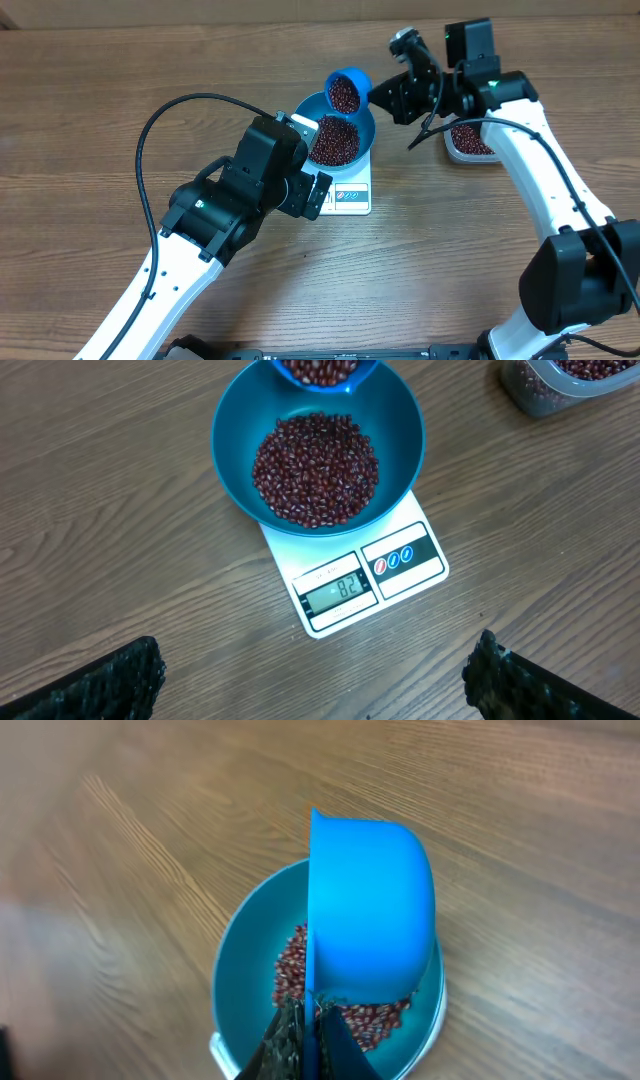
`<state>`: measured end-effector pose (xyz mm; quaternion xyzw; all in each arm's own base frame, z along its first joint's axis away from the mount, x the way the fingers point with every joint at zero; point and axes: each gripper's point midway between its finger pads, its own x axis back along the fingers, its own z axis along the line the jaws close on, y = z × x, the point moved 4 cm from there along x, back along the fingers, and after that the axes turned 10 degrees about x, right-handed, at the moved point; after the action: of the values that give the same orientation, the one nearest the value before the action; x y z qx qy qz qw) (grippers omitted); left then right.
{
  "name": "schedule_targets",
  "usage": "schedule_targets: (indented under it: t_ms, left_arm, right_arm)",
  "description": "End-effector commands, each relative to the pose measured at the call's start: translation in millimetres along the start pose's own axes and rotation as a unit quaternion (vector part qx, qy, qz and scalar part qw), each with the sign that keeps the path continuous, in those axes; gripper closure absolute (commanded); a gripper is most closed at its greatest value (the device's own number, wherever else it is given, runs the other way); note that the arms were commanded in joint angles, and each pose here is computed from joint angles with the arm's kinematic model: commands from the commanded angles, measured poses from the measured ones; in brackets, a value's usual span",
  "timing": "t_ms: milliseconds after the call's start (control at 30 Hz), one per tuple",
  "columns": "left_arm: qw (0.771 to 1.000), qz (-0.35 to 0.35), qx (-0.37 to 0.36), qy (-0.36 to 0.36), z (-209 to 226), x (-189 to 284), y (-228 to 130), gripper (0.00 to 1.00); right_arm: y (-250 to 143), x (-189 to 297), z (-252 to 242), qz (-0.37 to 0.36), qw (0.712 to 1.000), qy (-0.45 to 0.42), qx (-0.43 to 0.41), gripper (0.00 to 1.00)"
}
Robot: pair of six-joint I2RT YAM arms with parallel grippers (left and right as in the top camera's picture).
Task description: Scoop item into bowl and weigh 150g on scale
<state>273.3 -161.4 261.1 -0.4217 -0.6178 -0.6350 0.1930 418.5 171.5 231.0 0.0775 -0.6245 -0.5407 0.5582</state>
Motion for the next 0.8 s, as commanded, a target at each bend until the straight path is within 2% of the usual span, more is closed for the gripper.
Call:
schedule_targets:
  t_ms: [0, 200, 767]
  left_arm:
    - [1.0, -0.016, -0.003, -0.011, -3, 9, 8, 0.01]
    - [1.0, -0.016, -0.003, -0.011, -3, 9, 8, 0.0]
    - [1.0, -0.016, -0.005, -0.011, -3, 9, 8, 0.01]
  right_arm:
    - [19, 8, 13, -0.009, 0.994, -0.027, 0.104, 0.96]
    - [19, -2, 24, 0.012, 0.986, -0.041, 0.162, 0.96]
    - [16, -5, 17, 0.042, 0.971, -0.083, 0.221, 0.96]
